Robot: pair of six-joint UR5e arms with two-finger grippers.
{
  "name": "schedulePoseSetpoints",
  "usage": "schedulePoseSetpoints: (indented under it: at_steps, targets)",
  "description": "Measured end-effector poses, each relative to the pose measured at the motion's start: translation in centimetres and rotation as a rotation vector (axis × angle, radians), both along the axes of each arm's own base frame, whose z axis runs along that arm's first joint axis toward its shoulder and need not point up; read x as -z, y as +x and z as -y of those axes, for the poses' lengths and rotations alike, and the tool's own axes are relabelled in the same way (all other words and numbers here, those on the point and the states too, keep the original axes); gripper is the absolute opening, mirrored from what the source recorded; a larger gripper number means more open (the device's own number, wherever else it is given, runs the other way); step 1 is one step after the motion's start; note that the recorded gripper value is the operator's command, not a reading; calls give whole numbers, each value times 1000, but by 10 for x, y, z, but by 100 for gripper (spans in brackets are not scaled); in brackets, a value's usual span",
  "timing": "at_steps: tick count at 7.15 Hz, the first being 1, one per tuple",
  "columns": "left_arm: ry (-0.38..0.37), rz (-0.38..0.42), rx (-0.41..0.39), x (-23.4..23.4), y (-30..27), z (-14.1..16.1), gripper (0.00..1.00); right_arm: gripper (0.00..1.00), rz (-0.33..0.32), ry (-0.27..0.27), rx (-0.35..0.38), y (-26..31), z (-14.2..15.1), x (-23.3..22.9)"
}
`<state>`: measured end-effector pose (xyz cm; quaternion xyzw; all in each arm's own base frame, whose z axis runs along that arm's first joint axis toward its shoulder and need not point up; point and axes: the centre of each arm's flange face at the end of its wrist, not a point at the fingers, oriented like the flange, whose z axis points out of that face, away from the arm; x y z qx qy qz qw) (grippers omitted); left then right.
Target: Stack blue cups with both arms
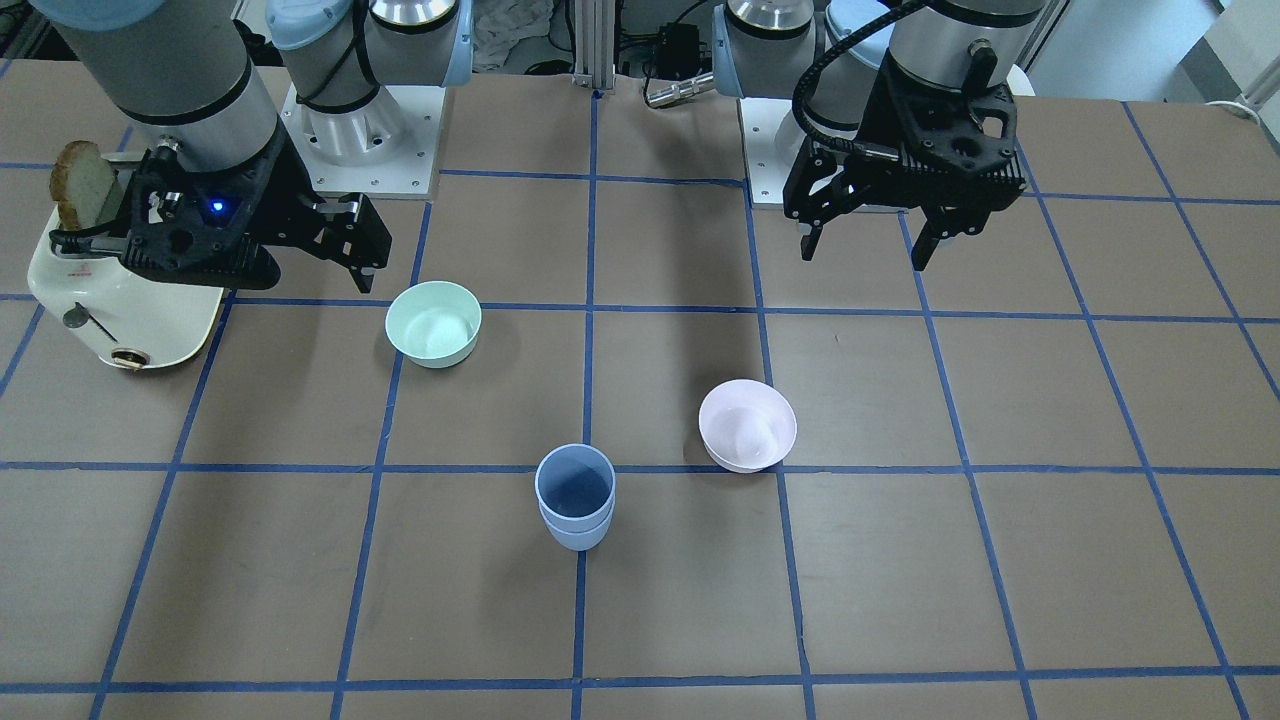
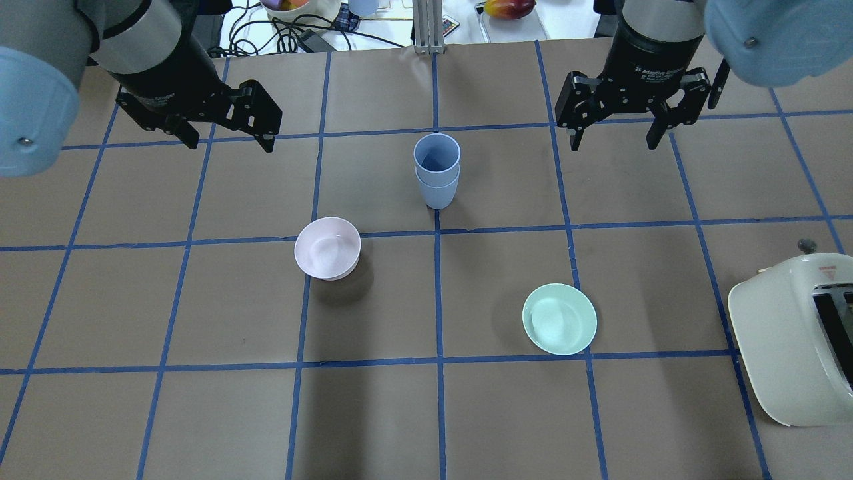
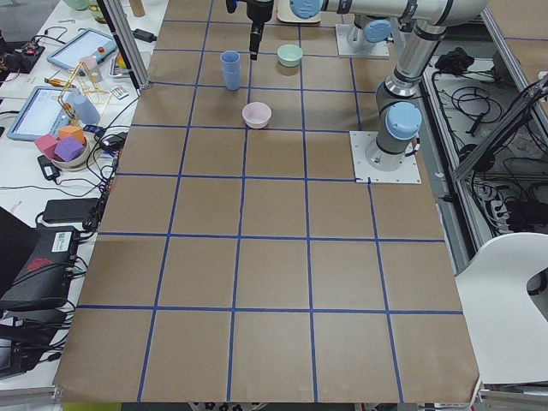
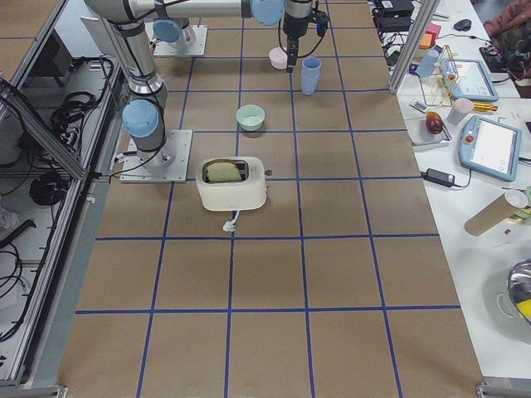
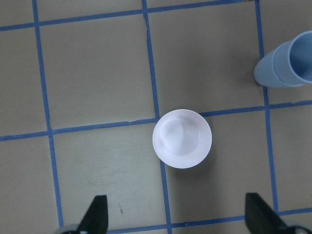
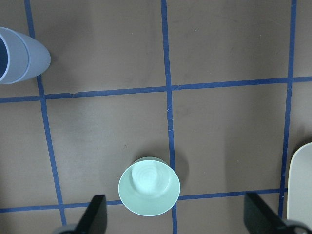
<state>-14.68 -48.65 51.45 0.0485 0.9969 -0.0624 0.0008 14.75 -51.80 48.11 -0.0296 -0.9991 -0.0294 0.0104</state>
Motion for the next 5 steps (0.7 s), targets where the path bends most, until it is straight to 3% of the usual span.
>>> schedulePoseSetpoints:
  at_steps: [5]
  targets:
    - [0, 0, 1, 0, -1, 0, 100, 100, 1, -6, 15, -8, -4, -7]
